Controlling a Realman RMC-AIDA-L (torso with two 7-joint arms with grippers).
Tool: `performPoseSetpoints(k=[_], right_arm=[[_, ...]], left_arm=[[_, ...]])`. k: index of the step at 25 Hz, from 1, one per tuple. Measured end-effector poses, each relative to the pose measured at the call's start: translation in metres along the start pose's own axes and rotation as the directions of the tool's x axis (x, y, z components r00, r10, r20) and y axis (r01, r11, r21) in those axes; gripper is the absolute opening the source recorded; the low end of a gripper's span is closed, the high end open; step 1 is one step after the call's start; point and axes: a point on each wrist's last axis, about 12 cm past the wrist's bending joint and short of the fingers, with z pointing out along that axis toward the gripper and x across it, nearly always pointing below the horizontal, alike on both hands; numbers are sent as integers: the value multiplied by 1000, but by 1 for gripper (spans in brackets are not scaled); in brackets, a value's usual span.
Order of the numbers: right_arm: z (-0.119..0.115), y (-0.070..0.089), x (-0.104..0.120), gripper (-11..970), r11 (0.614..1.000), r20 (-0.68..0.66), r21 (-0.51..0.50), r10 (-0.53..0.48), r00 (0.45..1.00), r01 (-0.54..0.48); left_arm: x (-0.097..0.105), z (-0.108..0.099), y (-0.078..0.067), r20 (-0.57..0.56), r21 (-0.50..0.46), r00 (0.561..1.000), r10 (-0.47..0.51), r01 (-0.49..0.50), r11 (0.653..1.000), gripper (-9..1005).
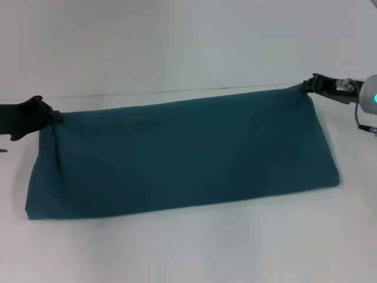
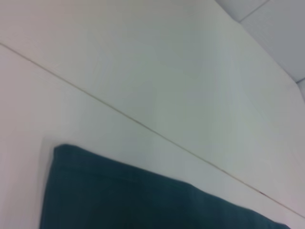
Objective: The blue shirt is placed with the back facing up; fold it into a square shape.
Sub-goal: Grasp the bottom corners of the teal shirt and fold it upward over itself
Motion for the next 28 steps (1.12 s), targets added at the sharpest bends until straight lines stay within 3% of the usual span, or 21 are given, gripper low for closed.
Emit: performPoseSetpoints(k=[11,22,28], right_arm=[[13,7,1,22,994,24,73,-85,996,84],[18,20,-6,40,995,52,58,-87,995,84],[28,22,-3,50,988,44,104,-121,992,116]], left_arm=[[2,10,3,51,-37,999,14,-12,999,44],[-2,11,-3,88,-25,996,10,-8,1000,46],[-2,21,-4,93,-60,995,19,-13,998,48]])
